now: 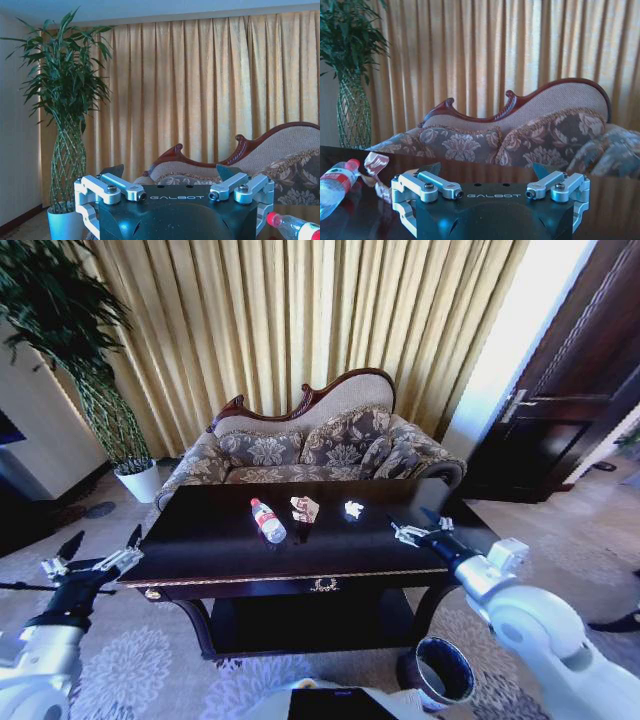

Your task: Move to the front of the table and place the trash on the table into the trash bin.

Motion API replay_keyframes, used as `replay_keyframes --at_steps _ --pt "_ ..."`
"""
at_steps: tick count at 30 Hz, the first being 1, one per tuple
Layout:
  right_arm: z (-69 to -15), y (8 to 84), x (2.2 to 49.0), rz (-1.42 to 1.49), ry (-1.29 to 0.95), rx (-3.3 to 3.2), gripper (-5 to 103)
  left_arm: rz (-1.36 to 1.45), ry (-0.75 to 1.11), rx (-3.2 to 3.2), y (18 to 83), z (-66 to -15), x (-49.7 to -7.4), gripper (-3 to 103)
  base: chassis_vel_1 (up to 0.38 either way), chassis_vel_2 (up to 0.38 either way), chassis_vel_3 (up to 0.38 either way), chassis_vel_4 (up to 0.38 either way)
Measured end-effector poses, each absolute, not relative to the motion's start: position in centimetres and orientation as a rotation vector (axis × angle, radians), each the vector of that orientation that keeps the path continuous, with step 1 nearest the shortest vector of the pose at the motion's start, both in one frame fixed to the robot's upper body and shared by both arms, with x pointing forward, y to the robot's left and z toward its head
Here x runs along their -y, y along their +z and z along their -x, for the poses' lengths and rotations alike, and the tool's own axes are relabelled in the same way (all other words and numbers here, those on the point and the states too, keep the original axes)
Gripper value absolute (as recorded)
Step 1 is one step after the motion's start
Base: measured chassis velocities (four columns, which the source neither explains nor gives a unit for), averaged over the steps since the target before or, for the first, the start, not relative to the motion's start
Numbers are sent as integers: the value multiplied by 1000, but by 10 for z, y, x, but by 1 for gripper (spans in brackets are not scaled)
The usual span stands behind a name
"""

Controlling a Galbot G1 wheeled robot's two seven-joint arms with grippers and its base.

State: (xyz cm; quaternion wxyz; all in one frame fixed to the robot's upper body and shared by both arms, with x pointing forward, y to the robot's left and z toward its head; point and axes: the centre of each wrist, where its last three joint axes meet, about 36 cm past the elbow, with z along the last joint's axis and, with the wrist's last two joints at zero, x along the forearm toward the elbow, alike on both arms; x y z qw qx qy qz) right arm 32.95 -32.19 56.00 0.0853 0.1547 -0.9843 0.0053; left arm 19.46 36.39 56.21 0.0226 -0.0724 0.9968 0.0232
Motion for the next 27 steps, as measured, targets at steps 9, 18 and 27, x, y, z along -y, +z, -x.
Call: replay_keyframes --at_steps 9,18,27 --pt "-401 538 311 -504 56 2831 100 245 82 -3089 563 -192 -367 100 0 0 0 0" --pt "-456 523 281 -496 23 2768 100 263 74 -3091 562 -190 -366 100 0 0 0 0" --pt "-482 497 261 -427 17 2696 100 260 63 -3088 561 -191 -365 100 0 0 0 0"
